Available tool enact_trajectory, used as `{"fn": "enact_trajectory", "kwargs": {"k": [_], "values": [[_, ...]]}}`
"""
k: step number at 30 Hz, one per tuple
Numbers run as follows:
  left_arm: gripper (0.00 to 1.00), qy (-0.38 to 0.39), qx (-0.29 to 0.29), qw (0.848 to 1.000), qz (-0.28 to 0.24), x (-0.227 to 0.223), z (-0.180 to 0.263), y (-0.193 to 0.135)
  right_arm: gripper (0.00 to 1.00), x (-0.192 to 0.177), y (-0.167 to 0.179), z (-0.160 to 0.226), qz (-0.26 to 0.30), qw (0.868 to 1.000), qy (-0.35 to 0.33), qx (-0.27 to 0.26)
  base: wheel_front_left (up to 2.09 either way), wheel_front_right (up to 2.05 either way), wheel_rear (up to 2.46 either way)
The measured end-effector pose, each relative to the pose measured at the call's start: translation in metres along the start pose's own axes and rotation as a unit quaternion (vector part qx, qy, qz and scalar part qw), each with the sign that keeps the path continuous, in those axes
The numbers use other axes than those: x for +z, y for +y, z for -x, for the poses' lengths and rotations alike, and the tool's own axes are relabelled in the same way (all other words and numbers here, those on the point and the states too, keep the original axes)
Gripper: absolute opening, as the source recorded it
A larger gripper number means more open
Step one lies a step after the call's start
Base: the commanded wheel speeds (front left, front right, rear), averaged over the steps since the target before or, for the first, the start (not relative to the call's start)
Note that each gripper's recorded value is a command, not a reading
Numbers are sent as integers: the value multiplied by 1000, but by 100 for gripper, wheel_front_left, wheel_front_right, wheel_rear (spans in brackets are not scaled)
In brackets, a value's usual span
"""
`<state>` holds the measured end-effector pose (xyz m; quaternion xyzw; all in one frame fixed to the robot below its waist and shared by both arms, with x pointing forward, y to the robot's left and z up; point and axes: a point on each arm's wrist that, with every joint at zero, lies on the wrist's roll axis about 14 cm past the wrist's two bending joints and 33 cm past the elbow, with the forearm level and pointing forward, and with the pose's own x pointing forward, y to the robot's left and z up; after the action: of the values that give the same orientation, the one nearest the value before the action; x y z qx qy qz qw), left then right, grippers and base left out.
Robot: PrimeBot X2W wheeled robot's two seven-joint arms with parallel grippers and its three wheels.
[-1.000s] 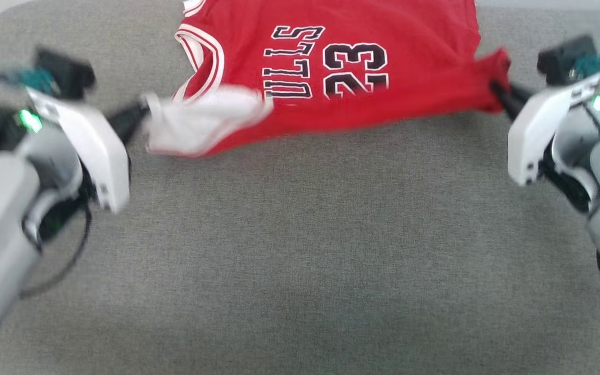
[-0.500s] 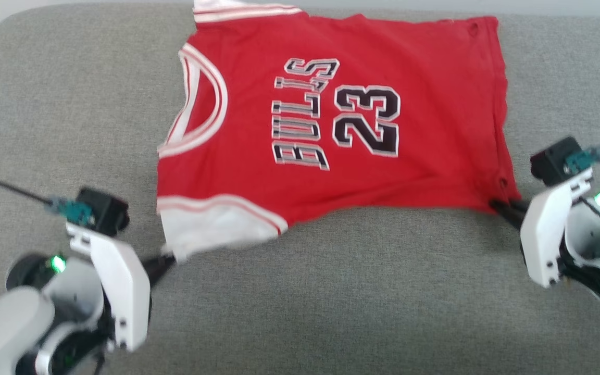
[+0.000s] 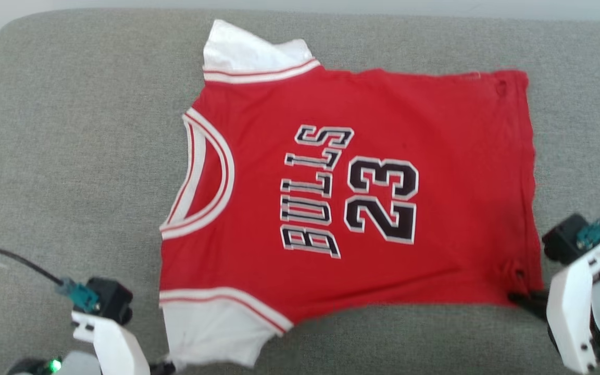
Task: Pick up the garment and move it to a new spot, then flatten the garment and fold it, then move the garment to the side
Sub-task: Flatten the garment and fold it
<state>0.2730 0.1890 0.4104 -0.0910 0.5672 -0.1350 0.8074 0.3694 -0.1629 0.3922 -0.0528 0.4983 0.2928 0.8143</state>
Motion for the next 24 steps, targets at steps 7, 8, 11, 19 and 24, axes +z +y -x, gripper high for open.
{"fn": "enact_trajectory", "kwargs": {"k": [7, 8, 11, 19, 24], "values": [[0, 49, -2, 998, 28, -27, 4, -6, 0, -22, 11, 9, -16, 999, 23, 17, 0, 0, 0], [0, 46, -3, 999, 26, -25, 4, -7, 0, -21, 11, 9, -19, 1000, 19, 17, 0, 0, 0], [0, 30, 0, 999, 10, -16, 7, -5, 0, -17, 12, 11, -27, 999, 5, 17, 0, 0, 0], [0, -70, 24, 994, -81, 57, 28, 2, 0, 19, 5, 28, -40, 996, -81, -9, 0, 0, 0], [0, -141, 46, 978, -146, 115, 46, 7, 0, 43, -6, 41, -42, 990, -129, -41, 0, 0, 0]]}}
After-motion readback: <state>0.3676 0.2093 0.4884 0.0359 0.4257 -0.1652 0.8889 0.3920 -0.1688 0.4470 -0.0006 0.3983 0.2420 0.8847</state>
